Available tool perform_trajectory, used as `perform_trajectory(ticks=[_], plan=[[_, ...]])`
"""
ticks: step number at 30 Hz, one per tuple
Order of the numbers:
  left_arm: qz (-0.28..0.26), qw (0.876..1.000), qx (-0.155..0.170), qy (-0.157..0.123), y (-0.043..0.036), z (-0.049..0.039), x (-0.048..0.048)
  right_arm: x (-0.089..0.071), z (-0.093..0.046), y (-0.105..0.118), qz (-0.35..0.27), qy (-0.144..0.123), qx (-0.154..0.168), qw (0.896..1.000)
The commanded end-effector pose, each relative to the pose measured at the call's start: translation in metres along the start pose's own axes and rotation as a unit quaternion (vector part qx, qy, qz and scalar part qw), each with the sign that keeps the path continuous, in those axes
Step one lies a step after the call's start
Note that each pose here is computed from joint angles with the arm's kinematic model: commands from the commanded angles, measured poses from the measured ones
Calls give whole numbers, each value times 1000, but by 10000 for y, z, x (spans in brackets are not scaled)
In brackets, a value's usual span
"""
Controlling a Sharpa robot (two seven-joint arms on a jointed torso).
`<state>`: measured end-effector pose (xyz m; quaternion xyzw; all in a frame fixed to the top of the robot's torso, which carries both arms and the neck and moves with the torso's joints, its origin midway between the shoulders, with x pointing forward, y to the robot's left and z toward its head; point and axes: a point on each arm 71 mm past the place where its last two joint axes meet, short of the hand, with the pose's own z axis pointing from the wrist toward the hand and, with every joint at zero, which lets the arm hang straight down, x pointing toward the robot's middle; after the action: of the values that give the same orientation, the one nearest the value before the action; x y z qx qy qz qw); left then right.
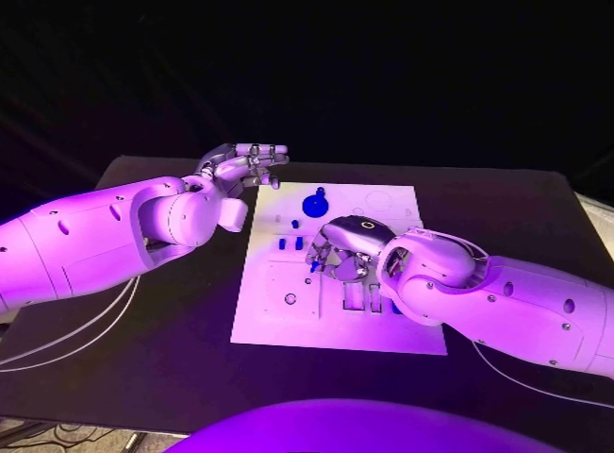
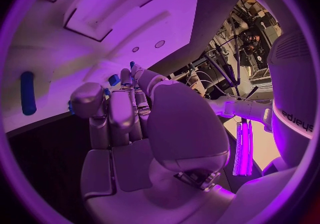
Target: Assemble the parts on the task board
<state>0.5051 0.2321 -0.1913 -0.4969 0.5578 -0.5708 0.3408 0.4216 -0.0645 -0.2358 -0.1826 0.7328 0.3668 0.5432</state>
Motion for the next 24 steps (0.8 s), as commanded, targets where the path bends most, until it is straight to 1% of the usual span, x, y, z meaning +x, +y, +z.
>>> perform_trajectory(ticks=[1, 12, 24], plan=[[-6, 1000, 2, 12, -1, 5, 35, 70, 27, 29, -14, 24, -12, 1000], [-7, 1000, 1, 15, 6, 11, 50, 153, 73, 58, -27, 33, -13, 999], [-7, 1000, 0, 17, 12, 12, 52, 197, 79, 64, -54, 49, -10, 997]])
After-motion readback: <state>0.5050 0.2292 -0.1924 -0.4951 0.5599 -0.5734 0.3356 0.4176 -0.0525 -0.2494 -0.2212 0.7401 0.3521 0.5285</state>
